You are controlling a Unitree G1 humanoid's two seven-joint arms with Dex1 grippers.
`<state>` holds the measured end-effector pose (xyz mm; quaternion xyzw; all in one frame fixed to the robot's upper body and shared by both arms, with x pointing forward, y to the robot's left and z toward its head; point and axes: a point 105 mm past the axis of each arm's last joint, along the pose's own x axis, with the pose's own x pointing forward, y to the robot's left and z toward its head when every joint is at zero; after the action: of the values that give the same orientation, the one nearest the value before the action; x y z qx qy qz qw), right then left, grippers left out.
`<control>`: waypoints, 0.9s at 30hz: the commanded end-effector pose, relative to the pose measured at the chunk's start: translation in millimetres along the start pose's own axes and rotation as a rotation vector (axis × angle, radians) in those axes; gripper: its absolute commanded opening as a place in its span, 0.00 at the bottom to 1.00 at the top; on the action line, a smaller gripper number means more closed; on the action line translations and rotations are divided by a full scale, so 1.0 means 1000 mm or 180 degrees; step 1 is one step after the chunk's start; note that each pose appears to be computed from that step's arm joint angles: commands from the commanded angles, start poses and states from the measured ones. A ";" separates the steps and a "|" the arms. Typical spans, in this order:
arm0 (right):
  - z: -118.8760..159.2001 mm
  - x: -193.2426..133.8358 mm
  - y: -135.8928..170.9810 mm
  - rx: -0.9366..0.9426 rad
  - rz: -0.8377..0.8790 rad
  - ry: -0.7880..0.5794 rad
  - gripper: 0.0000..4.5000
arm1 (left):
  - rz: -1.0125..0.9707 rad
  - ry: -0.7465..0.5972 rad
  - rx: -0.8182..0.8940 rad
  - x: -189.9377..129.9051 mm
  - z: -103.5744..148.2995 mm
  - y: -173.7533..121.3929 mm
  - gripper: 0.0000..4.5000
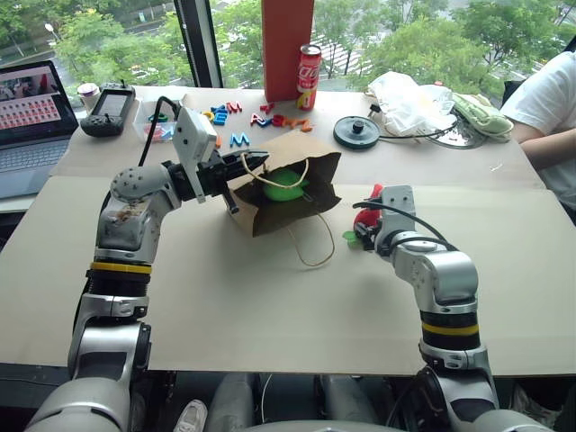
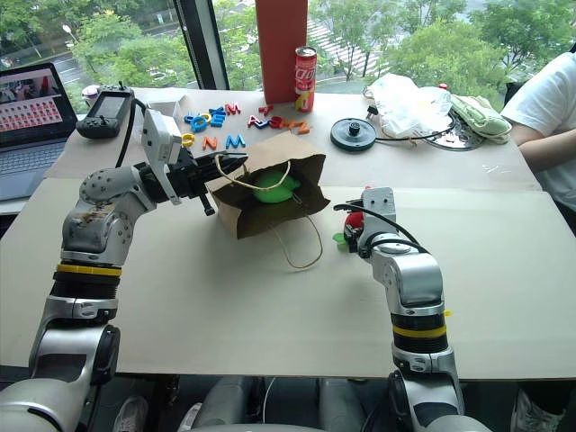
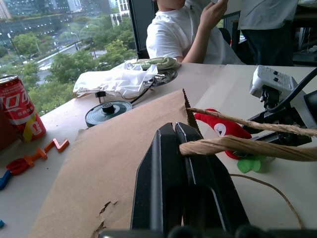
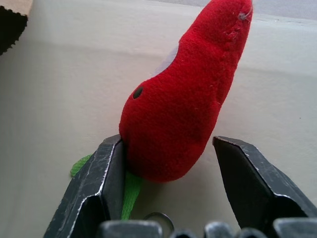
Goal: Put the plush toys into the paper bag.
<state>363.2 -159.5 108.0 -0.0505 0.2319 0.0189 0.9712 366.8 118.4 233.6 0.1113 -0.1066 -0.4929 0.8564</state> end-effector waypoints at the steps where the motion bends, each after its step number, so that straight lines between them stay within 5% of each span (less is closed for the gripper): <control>1: 0.017 -0.004 -0.001 0.0022 -0.0024 -0.0251 0.37 | 0.0035 -0.0114 0.0155 -0.001 0.016 0.005 0.00; 2: 0.019 -0.004 -0.002 0.0035 -0.0036 -0.0285 0.30 | 0.0037 -0.0114 0.0154 -0.001 0.016 0.005 0.00; 13: 0.063 -0.040 -0.039 -0.0082 -0.0111 -0.0833 0.30 | 0.0039 -0.0106 0.0146 0.000 0.015 0.005 0.00; 22: 0.039 -0.121 0.045 -0.1019 0.2268 -0.0410 0.30 | 0.0018 -0.0104 0.0129 0.001 0.013 0.003 0.00; 27: 0.034 -0.124 0.075 -0.1231 0.2614 -0.0323 0.30 | 0.0008 -0.0112 0.0121 0.002 0.013 0.003 0.00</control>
<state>263.2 -89.8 180.8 -0.1241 0.1926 0.4395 0.8685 368.0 118.5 232.4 0.1084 -0.1042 -0.4923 0.8573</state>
